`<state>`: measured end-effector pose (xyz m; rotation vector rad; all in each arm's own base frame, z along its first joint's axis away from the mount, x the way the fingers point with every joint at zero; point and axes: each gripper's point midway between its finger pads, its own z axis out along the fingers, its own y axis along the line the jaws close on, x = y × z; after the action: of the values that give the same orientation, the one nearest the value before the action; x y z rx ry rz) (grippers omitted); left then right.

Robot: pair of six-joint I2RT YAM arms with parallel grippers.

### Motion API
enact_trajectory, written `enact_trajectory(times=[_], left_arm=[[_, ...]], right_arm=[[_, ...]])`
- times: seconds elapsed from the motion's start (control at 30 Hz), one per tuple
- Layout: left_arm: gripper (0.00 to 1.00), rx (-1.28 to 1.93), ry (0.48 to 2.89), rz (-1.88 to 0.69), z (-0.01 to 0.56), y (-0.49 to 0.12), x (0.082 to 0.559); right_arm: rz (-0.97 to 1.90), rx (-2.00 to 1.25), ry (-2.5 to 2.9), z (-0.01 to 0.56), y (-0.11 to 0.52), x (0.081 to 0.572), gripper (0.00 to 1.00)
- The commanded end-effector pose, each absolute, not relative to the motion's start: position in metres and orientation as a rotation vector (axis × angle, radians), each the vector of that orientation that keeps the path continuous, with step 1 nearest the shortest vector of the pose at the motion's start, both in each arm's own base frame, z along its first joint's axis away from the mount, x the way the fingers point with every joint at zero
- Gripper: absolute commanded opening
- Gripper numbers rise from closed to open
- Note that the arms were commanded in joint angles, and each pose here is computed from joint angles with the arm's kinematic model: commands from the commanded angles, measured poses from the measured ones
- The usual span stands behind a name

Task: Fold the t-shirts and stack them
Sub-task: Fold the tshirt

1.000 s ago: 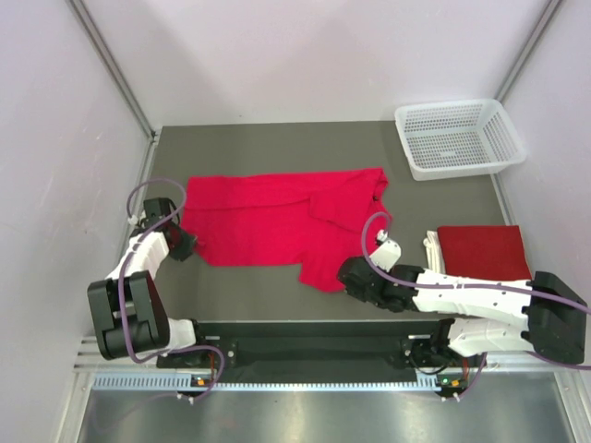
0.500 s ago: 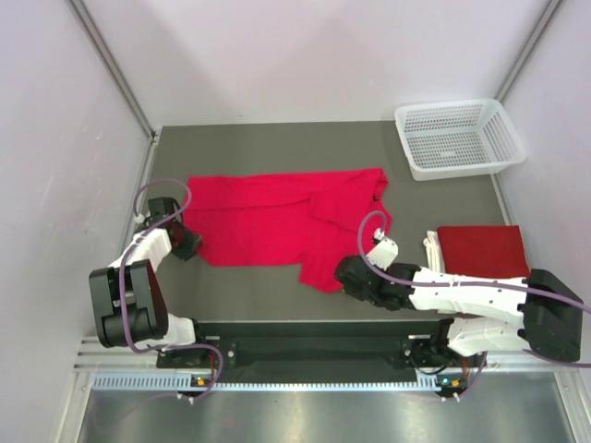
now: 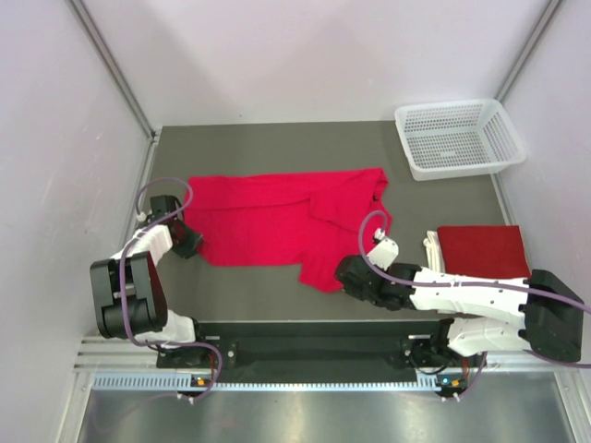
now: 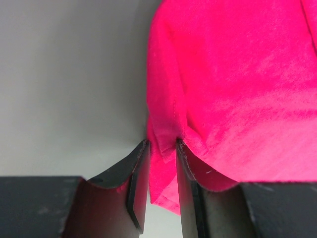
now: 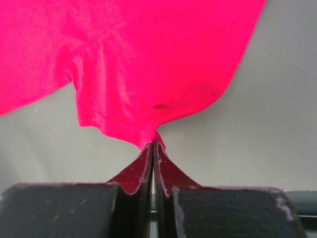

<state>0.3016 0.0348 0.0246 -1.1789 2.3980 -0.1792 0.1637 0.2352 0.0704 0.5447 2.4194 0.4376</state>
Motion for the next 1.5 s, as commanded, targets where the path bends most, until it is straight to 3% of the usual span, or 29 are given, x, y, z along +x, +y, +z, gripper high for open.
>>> enact_trajectory(times=[0.0,0.57,0.83,1.27,1.47], left_arm=[[0.33,-1.127,2.348,-0.205,0.039,0.036,0.323],[0.3,-1.135,2.364,-0.065,0.054,0.042,0.322],[0.25,-1.153,2.394,-0.06,0.04,0.037,0.317],[0.26,-1.123,2.411,-0.043,0.029,0.034,0.316],[0.32,-1.088,2.409,-0.02,0.031,0.033,0.313]], right_arm=[[0.465,0.559,2.378,0.079,0.236,0.169,0.0],[0.452,0.557,2.379,0.077,0.234,0.168,0.0],[0.445,0.566,2.373,0.077,0.231,0.169,0.0],[0.443,0.581,2.36,0.08,0.226,0.169,0.0],[0.44,0.579,2.36,0.081,0.226,0.17,0.0]])
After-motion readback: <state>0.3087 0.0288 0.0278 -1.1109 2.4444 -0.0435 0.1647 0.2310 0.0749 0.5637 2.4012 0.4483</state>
